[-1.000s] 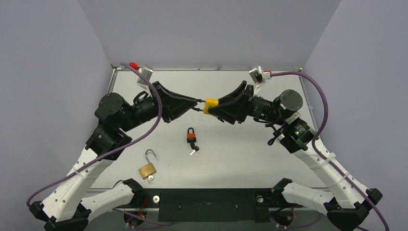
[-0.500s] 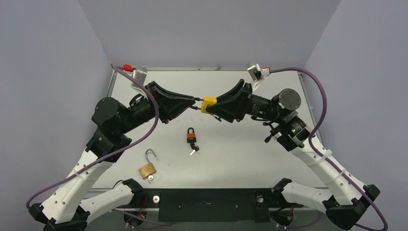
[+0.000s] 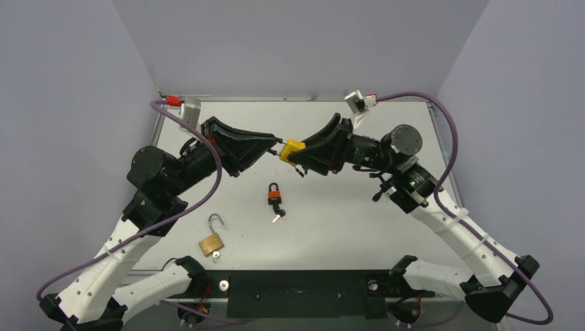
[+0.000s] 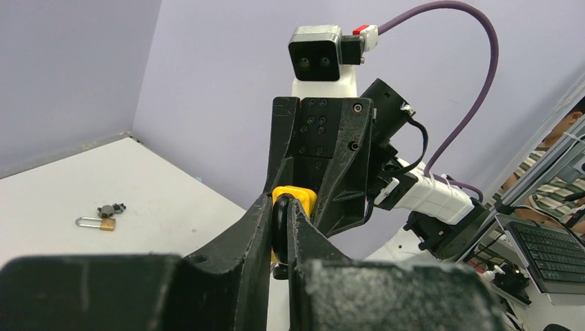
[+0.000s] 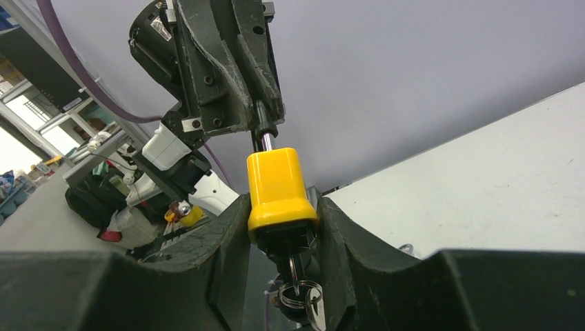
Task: Lock with the key
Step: Lock the lock.
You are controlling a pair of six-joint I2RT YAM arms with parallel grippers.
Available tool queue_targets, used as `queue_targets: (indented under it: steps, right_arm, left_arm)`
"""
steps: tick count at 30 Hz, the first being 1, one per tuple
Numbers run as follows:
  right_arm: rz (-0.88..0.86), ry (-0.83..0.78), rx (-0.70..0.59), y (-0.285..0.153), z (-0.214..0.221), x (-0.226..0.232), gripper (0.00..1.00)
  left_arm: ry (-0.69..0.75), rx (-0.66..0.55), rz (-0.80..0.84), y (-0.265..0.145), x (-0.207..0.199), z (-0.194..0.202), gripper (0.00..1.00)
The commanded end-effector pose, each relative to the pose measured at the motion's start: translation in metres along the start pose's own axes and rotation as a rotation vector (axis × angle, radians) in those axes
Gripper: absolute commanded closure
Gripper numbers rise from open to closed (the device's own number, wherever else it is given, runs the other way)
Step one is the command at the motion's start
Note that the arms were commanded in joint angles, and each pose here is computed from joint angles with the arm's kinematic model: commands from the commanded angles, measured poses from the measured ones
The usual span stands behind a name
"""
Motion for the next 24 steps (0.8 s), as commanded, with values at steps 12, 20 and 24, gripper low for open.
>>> queue_targets:
  steps: [12,20,24]
  right_arm:
    - [-0.229,0.001,-0.289,0.001,-0.063,0.04,1.0]
    - [-0.07,-0.027,-0.227,0.009,-0.055,0.025,1.0]
    - [0.014,-0.08,-0.219,0.01,-0.056,0.017,1.0]
  left_arm:
    - [-0.006,0.157,-0.082,-0.009,0.021,0.038,1.0]
    - [-0.05,0.159,-0.07,-0.005,0.019,0.04,1.0]
    - [-0.08,0.167,-0.084,-0.001,0.024,0.051,1.0]
Point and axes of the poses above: each gripper's point midway between its finger pads, its own y axis out along the fingers, its own x axis along the line the jaws close on, z = x × y, the point moved 5 cm from there along -y, back along the fingers, and after that the axes turned 14 degrees about -y, right-handed, at the moved point
